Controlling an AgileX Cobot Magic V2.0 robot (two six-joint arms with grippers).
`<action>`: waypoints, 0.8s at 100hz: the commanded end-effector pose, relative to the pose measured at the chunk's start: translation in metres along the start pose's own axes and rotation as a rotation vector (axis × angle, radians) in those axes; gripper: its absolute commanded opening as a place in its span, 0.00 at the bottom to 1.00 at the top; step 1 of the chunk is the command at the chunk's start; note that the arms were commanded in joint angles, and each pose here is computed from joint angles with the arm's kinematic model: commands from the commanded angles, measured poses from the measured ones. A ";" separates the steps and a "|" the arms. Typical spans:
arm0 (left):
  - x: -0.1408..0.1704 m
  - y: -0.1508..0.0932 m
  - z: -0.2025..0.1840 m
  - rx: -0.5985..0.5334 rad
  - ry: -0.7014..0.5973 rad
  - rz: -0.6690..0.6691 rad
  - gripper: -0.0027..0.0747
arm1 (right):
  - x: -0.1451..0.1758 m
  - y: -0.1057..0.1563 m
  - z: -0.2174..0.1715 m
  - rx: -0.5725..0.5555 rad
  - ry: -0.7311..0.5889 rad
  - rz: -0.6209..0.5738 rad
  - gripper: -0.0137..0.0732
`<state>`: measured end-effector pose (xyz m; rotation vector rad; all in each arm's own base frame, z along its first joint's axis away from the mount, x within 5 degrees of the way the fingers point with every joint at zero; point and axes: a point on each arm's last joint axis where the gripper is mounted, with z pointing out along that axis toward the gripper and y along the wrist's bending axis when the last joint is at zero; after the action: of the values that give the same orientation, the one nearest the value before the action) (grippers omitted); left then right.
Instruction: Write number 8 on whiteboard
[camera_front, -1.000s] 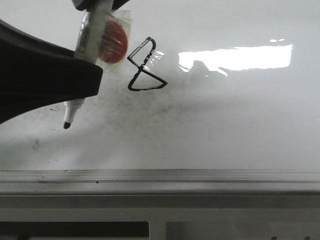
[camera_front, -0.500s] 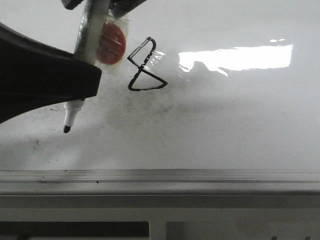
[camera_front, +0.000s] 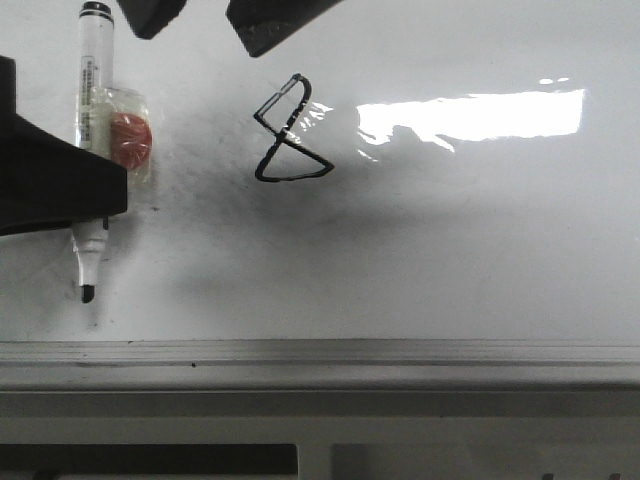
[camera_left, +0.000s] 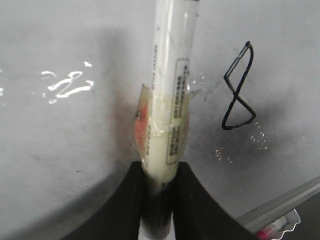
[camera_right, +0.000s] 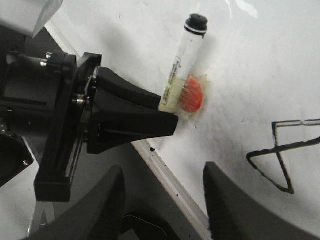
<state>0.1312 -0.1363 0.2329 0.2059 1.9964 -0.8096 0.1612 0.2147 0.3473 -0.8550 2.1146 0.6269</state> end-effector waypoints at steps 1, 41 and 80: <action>-0.015 -0.005 0.000 0.010 -0.089 -0.040 0.01 | -0.016 0.002 -0.014 -0.013 -0.109 -0.001 0.52; -0.011 -0.003 0.007 -0.010 -0.064 -0.038 0.01 | -0.015 0.003 -0.014 -0.021 -0.101 0.014 0.52; -0.011 -0.003 0.007 -0.011 -0.057 -0.040 0.49 | -0.015 0.004 -0.014 -0.029 -0.098 0.027 0.52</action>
<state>0.1342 -0.1391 0.2265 0.1801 2.0387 -0.7995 0.1596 0.2151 0.3466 -0.8438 2.1388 0.6518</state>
